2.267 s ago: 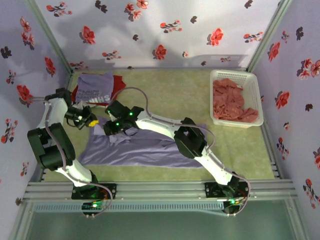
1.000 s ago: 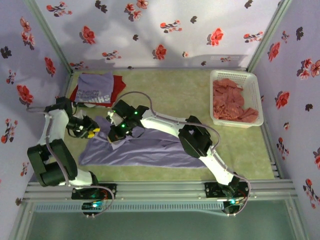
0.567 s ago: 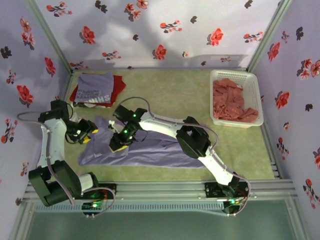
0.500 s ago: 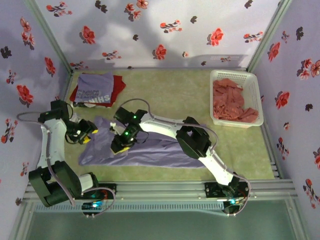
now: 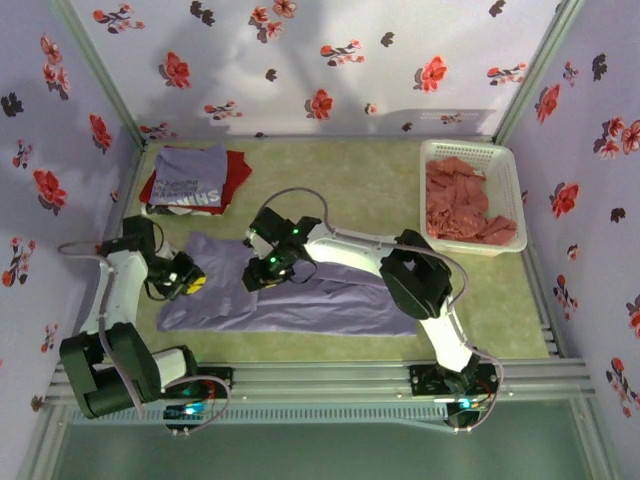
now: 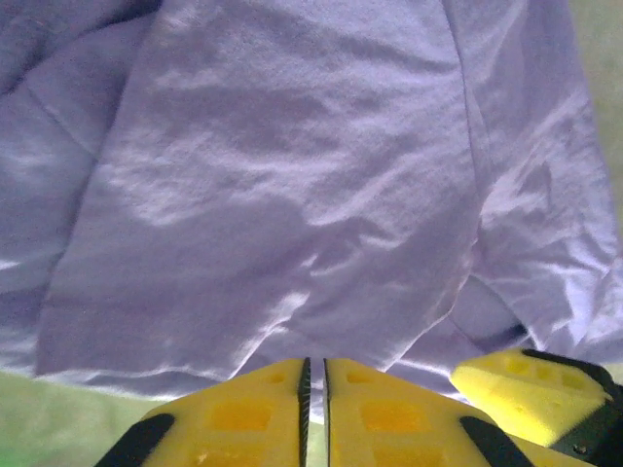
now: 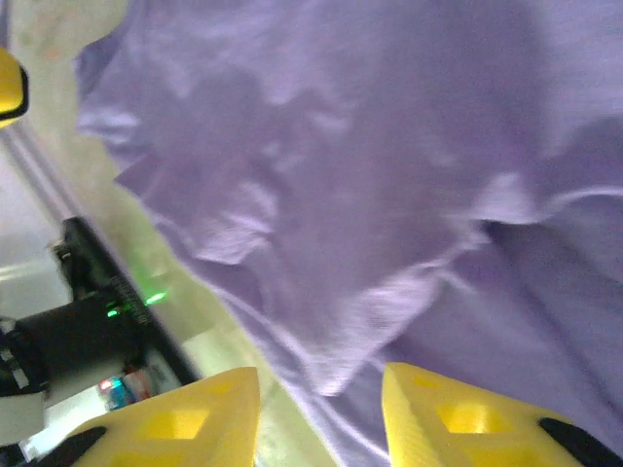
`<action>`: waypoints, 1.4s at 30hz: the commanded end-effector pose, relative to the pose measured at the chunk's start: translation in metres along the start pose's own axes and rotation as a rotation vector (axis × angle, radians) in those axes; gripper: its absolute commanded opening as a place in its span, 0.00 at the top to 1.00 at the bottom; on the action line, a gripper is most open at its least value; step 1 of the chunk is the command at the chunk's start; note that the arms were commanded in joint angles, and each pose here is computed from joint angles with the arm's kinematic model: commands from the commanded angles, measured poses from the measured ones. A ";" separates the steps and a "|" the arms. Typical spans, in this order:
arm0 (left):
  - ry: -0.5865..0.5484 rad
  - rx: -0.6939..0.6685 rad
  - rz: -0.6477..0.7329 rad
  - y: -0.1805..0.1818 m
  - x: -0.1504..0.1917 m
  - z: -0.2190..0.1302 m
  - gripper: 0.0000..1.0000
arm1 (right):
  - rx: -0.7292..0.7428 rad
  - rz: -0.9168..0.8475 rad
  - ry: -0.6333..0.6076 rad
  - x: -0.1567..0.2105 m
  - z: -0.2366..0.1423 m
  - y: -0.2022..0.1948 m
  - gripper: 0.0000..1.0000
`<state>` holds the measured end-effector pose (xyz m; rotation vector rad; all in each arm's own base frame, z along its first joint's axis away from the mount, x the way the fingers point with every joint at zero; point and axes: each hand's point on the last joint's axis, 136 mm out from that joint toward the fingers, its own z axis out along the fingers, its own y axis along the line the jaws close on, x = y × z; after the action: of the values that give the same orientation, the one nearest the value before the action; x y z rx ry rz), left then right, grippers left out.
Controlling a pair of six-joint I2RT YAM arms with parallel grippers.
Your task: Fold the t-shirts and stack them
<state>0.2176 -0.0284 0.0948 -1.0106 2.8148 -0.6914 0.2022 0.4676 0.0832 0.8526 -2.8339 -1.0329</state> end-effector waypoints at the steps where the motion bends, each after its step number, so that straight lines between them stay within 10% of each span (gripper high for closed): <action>1: -0.053 0.071 -0.037 -0.013 -0.017 0.018 0.91 | 0.151 0.054 -0.066 -0.008 -0.023 -0.039 0.64; 15: 0.006 0.022 0.043 -0.026 -0.011 0.055 0.96 | 0.374 0.361 -0.066 0.023 -0.040 -0.160 0.99; 42: 0.105 -0.124 0.287 -0.097 0.013 0.114 0.97 | 0.665 0.726 -0.126 0.085 -0.119 -0.258 1.00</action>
<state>0.2792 -0.1406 0.0404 -0.5806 3.0324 -0.5949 0.2934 0.2259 0.0173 -0.2196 -3.2056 -0.2480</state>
